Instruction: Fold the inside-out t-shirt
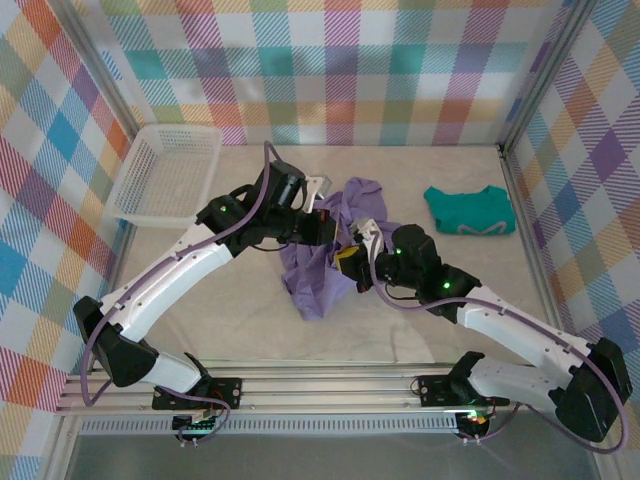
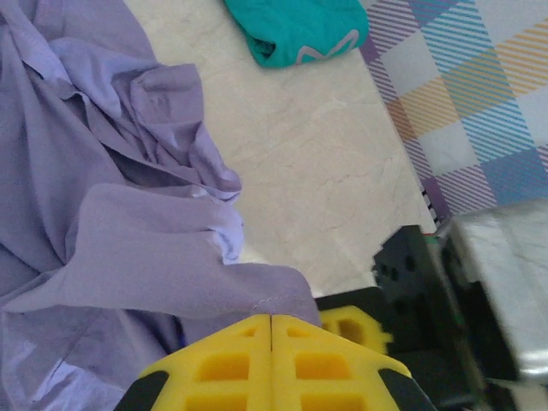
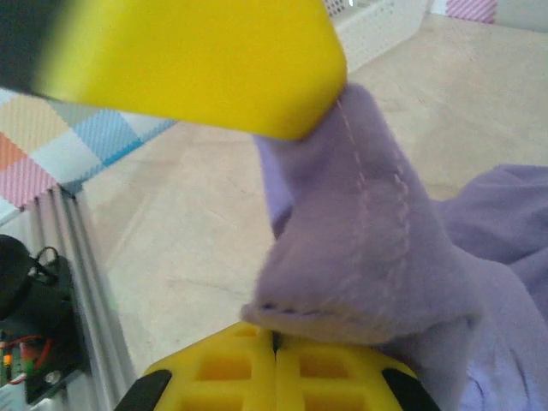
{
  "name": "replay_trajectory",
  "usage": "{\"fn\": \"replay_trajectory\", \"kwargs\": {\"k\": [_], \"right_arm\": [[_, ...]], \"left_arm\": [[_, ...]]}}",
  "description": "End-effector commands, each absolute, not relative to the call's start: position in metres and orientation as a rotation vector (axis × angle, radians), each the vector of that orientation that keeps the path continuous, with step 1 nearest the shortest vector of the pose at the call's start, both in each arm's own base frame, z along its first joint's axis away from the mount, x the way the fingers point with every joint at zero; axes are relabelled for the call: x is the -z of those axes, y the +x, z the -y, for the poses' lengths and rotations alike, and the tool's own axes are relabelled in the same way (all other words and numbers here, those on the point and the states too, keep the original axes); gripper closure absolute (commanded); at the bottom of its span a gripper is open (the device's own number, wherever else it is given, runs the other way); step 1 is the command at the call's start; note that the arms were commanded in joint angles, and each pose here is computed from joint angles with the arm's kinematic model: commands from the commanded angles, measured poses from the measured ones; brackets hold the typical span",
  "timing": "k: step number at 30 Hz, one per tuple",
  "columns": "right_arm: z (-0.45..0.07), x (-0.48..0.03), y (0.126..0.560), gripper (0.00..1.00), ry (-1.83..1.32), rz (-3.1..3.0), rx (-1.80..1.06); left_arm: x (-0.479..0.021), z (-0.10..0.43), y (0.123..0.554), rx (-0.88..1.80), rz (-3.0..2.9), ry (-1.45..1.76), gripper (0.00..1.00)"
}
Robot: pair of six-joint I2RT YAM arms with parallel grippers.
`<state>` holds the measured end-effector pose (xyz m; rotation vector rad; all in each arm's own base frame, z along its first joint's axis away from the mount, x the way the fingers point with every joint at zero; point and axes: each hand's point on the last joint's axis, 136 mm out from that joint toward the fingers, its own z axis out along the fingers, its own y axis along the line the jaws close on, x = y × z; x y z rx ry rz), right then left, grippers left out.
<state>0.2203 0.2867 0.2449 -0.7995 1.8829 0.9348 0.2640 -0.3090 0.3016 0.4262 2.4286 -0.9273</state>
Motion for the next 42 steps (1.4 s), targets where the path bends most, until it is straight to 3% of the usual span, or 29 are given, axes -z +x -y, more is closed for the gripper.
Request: {"fn": "replay_trajectory", "kwargs": {"k": [1,8,16,21,26,31,39,42], "right_arm": [[-0.291,-0.290,0.207,1.00,-0.808,-1.759,-1.156],[-0.276,-0.333,0.211,1.00,-0.743,-1.634,-1.414],[-0.266,-0.340,0.231,1.00,-0.654,-1.661,-1.529],[-0.250,-0.326,0.231,1.00,-0.687,-1.761,-1.471],[-0.229,-0.293,0.243,1.00,-0.618,-1.966,-1.236],[-0.223,-0.292,0.249,1.00,-0.612,-1.961,-1.112],[-0.238,-0.312,0.249,1.00,-0.677,-1.868,-1.156],[-0.247,-0.331,0.239,1.00,-0.724,-1.793,-1.263]], "left_arm": [[-0.296,0.302,0.285,0.891,-2.412,0.354,1.00],[-0.289,0.291,0.326,0.907,-2.379,0.213,1.00],[-0.281,0.296,0.329,0.953,-2.379,0.237,1.00],[-0.287,0.291,0.327,0.998,-2.335,0.228,1.00],[-0.331,0.297,0.307,1.202,-2.197,0.317,1.00],[-0.366,0.308,0.281,1.374,-2.104,0.431,1.00],[-0.375,0.321,0.268,1.412,-2.100,0.493,1.00],[-0.358,0.311,0.278,1.220,-2.164,0.452,1.00]]}}
